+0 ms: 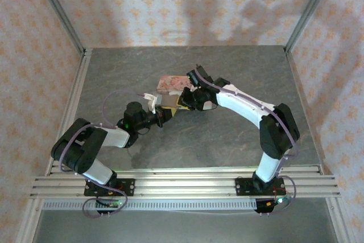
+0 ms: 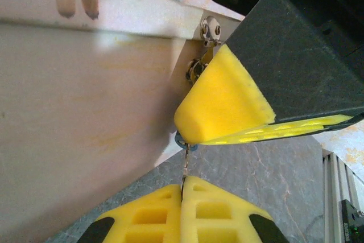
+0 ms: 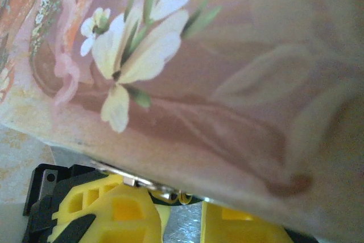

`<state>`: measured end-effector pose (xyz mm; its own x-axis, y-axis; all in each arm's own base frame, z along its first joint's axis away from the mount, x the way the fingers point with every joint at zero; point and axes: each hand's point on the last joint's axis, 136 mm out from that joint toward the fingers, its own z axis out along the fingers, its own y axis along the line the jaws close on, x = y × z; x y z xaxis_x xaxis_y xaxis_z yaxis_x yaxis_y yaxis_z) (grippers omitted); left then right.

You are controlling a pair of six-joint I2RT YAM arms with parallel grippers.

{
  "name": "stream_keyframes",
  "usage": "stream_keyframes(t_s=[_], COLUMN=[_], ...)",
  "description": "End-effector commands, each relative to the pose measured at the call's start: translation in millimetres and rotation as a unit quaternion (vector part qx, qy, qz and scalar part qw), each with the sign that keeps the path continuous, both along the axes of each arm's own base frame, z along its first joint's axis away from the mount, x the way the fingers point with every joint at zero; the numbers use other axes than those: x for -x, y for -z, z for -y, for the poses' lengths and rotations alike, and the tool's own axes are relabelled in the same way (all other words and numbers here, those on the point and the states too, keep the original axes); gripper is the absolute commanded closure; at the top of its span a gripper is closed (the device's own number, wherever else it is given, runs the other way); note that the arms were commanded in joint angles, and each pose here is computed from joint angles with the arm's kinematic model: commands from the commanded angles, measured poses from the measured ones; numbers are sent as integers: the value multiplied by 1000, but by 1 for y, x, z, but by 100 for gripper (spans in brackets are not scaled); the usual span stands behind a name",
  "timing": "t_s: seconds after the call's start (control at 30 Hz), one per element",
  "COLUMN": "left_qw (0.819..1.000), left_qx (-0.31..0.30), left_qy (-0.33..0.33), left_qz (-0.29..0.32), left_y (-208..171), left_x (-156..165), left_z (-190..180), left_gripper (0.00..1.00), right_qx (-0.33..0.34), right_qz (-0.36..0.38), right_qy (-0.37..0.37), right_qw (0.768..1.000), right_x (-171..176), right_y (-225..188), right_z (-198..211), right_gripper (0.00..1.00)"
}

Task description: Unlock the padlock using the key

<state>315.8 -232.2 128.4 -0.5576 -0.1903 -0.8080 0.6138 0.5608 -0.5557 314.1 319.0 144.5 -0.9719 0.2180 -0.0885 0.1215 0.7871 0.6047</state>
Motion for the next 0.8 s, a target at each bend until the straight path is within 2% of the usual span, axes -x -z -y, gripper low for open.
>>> stream_keyframes(t_s=[0.0, 0.77], left_qw=[998, 999], left_qx=[1, 11], left_qy=[-11, -6], left_qz=[57, 53], left_y=[-27, -22], left_x=[-8, -10], left_z=[-3, 4], left_gripper=[100, 100], right_qx=[-33, -94], right_qz=[11, -11], right_qy=[-14, 8], right_qw=[999, 995], right_x=[5, 0], right_y=[-22, -33], right_z=[-6, -14], right_gripper=[100, 100])
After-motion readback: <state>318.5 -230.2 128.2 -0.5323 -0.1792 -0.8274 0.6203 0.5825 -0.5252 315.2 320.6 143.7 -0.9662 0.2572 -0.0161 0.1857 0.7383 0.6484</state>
